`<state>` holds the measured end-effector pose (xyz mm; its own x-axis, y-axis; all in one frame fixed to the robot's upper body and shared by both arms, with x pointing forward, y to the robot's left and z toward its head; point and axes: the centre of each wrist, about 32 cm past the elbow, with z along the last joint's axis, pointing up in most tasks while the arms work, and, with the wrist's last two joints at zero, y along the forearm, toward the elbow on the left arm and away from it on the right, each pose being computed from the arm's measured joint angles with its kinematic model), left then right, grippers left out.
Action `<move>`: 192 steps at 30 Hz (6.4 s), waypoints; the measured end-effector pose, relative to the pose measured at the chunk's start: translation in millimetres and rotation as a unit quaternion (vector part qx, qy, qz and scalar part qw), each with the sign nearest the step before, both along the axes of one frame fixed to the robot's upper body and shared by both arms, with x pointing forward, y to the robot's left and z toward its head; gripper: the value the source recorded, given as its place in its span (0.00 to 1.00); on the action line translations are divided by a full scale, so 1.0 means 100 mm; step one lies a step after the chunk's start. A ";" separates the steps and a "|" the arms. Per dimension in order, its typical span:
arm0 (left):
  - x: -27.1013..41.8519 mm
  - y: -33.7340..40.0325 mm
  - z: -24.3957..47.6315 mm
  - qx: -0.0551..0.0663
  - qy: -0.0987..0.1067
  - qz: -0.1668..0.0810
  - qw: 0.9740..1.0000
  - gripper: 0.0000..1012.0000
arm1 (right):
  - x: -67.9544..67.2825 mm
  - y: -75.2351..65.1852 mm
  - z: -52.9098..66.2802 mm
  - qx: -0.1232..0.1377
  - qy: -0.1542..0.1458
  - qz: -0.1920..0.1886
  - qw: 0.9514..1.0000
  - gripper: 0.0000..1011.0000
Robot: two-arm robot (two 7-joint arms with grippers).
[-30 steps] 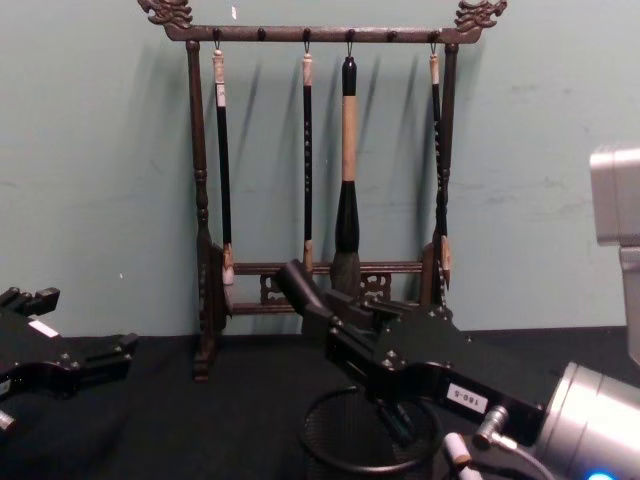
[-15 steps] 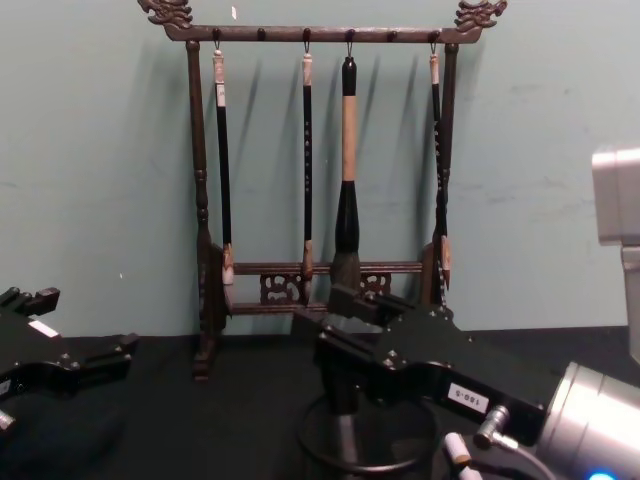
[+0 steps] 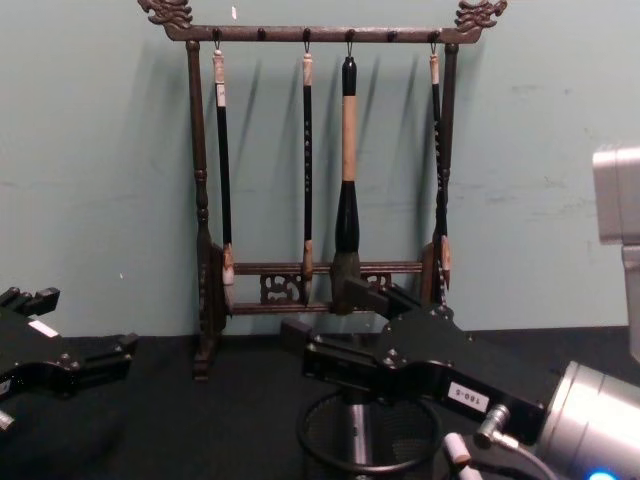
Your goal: Pick up the water-based marker from the table and place it into the pen holder.
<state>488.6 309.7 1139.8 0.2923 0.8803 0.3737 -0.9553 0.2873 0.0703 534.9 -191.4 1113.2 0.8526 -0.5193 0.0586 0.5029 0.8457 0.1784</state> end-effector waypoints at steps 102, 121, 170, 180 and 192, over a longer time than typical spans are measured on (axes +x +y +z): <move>0.000 0.000 0.000 0.000 0.000 0.000 1.000 0.99 | -0.11 -0.25 0.39 -0.221 0.244 -0.200 0.923 0.99; 0.000 0.000 0.000 0.000 0.000 0.000 1.000 0.99 | -0.12 -0.25 0.34 -0.224 0.252 -0.197 0.920 0.99; 0.000 0.000 0.000 0.000 0.000 0.000 1.000 0.99 | -0.13 -0.25 0.31 -0.230 0.240 -0.194 0.923 0.99; 0.000 0.000 0.000 0.000 0.000 0.000 1.000 0.99 | -0.13 -0.24 0.31 -0.229 0.240 -0.194 0.923 0.98; 0.000 0.000 0.000 0.000 0.000 0.000 1.000 0.99 | -0.13 -0.24 0.31 -0.229 0.242 -0.195 0.923 0.70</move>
<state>488.6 309.7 1139.8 0.2923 0.8803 0.3737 -0.9553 0.2873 0.0703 522.2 -215.7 1144.0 0.5905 -0.8070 0.0101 0.7119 0.5149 -0.4777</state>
